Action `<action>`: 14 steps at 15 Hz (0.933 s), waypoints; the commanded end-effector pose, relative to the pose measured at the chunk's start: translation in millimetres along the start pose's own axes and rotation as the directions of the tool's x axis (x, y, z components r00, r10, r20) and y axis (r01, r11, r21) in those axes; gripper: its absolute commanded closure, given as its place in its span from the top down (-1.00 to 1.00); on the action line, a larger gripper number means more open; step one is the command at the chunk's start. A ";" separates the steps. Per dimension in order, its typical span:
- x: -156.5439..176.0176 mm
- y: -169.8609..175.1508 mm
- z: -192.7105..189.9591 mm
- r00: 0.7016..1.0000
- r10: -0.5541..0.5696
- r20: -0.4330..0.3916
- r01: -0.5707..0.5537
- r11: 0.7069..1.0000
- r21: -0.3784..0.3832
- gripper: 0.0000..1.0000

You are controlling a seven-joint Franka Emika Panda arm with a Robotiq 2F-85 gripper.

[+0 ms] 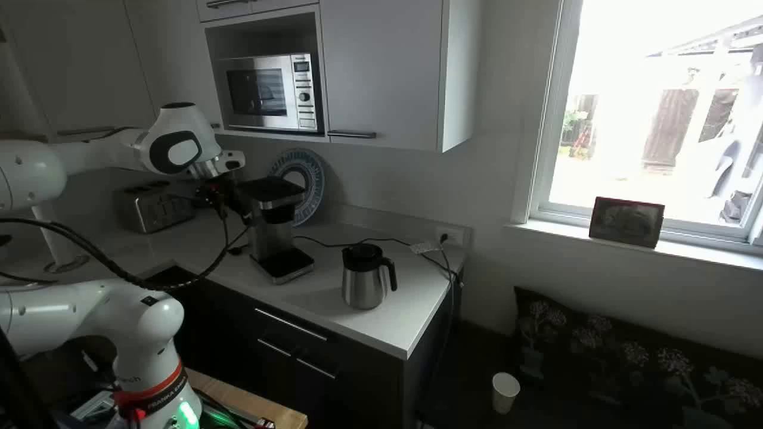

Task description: Turn the kettle to the right

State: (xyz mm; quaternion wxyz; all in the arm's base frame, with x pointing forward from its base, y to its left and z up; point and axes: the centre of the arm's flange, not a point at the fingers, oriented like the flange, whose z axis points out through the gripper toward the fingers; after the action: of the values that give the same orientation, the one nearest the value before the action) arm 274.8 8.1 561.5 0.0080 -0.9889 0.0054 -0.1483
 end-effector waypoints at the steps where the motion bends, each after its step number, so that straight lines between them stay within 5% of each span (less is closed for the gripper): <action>1: 0.0 0.0 0.0 1.000 0.000 0.000 0.000 1.000 0.000 1.00; 7: 7.4 3.1 6.2 0.999 0.041 -0.007 -0.041 0.999 -0.026 1.00; 11: 57.1 53.5 33.9 0.959 0.264 -0.100 -0.273 0.958 -0.087 1.00; 14: 80.4 109.3 48.1 0.907 0.381 -0.181 -0.408 0.901 -0.147 1.00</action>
State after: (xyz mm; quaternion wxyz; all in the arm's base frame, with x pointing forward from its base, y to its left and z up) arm 325.8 -58.1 547.1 -0.0265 -0.9655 0.1531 -0.2088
